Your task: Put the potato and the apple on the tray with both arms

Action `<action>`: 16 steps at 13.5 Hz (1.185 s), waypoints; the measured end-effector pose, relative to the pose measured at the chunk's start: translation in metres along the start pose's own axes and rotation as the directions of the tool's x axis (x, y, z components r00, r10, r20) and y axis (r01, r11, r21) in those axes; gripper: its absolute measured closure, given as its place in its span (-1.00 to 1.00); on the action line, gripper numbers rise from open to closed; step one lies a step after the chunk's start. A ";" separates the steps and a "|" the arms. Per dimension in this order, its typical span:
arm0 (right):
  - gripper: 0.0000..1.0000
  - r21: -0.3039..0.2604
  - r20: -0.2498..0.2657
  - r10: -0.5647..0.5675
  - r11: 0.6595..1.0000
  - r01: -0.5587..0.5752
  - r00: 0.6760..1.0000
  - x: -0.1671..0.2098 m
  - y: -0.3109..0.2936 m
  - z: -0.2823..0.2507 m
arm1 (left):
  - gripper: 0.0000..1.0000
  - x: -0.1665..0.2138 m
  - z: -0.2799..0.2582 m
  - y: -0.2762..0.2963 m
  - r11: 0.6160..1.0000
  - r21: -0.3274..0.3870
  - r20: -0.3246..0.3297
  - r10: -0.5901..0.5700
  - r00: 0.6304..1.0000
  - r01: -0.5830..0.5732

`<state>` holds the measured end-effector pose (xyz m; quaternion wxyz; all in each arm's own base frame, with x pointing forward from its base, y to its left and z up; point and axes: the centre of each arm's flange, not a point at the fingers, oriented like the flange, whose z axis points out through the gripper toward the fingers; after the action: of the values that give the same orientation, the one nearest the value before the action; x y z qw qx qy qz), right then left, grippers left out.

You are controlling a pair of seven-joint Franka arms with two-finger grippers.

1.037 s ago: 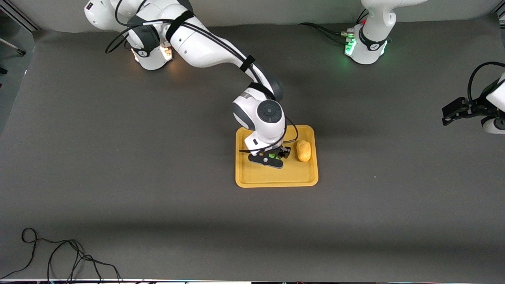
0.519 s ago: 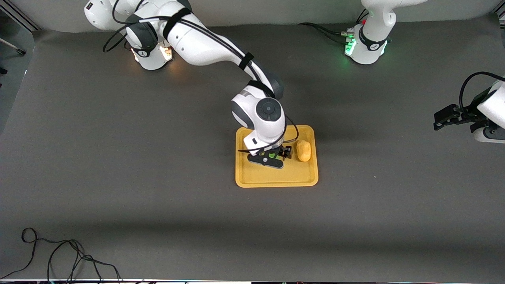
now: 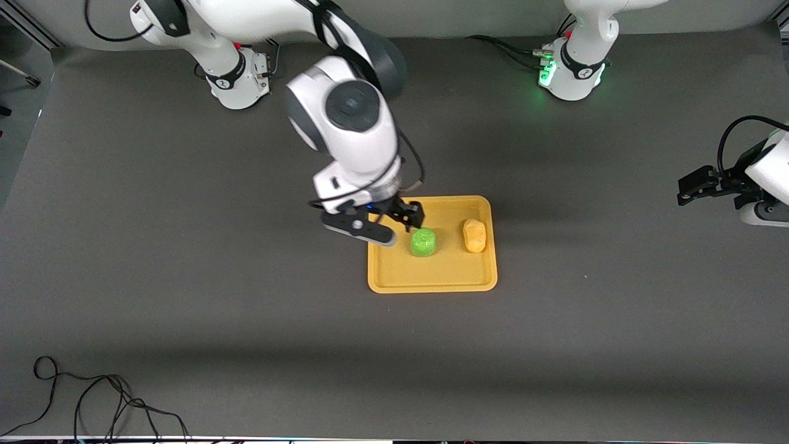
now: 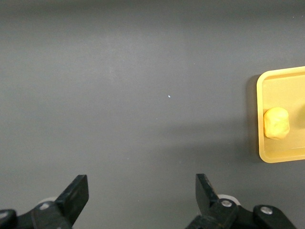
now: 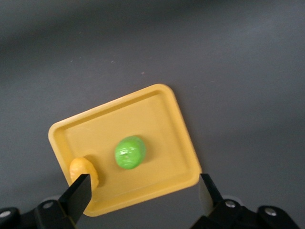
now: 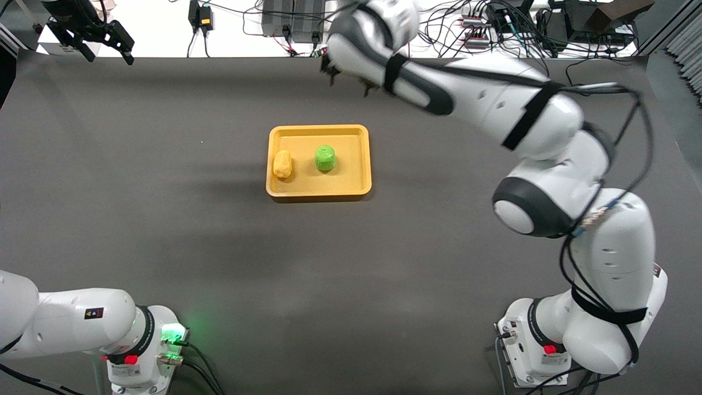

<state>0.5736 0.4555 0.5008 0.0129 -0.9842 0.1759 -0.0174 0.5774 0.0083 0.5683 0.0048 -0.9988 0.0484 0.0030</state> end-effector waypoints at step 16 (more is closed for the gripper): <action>-1.00 0.042 0.073 -0.261 0.965 0.259 0.963 0.170 0.451 -0.105 | -1.00 0.002 0.003 0.001 1.000 -0.002 0.005 0.002 1.000 -0.002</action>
<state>0.5727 -0.0283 0.5966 0.0329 -0.9983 0.0444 0.0164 0.5792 0.0076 0.5652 0.0040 -0.9988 0.0494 0.0056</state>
